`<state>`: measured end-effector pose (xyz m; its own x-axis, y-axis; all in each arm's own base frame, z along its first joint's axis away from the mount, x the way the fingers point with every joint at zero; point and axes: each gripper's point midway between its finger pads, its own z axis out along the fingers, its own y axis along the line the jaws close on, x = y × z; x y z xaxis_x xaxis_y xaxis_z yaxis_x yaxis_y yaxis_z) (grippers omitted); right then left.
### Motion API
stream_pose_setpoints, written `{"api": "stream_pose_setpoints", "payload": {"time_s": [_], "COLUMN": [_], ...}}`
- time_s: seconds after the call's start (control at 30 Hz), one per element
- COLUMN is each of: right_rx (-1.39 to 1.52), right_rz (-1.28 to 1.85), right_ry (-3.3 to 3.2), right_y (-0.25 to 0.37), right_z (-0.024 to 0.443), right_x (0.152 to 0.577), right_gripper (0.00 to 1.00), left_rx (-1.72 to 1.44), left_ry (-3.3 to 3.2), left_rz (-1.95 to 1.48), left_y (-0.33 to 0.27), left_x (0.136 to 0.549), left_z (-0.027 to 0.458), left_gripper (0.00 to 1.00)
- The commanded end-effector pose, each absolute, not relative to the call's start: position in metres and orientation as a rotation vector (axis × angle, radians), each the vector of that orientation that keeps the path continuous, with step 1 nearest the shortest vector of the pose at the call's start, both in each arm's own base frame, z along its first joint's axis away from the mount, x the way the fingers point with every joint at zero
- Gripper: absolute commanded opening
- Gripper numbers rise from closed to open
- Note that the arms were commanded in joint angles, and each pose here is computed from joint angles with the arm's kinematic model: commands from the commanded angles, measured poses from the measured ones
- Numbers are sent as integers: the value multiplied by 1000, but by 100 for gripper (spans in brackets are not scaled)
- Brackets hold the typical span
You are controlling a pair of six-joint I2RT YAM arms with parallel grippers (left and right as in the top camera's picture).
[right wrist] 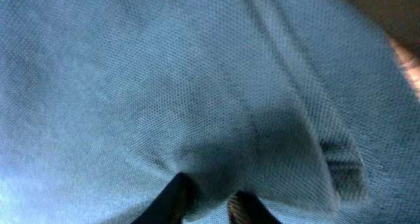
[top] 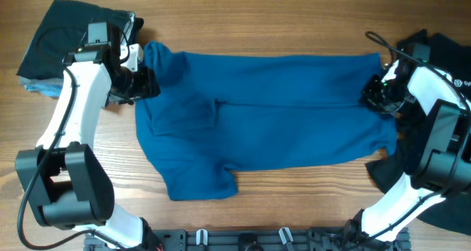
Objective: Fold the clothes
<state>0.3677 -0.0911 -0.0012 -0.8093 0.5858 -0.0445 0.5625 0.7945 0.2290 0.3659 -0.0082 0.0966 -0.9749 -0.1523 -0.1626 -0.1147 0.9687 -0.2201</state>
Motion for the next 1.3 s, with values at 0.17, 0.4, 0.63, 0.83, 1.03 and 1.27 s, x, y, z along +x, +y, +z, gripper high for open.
{"api": "stream_pose_setpoints", "payload": {"time_s": [0.17, 0.4, 0.63, 0.83, 1.03, 1.27], "right_rx": [903, 977, 1430, 1523, 1115, 810], "right_rz": [462, 437, 82, 76, 413, 654], "right_ry": [2644, 2614, 2614, 2335, 2239, 2329], "right_y": [-145, -161, -219, -304, -293, -185], "right_z": [55, 39, -19, 12, 76, 134], "right_x": [375, 380, 335, 328, 382, 413], "right_gripper": [61, 11, 4, 4, 18, 39], "left_rx": [-181, -178, -180, -180, -180, -184], "left_ry": [2933, 2920, 2923, 2925, 2925, 2922], "left_rz": [-334, -333, -333, -334, -334, -400], "left_y": [-11, -10, -10, -11, -11, -18], "left_x": [368, 371, 370, 370, 370, 369], "left_z": [99, 100, 100, 100, 100, 101], "left_gripper": [65, 67, 67, 68, 68, 68]}}
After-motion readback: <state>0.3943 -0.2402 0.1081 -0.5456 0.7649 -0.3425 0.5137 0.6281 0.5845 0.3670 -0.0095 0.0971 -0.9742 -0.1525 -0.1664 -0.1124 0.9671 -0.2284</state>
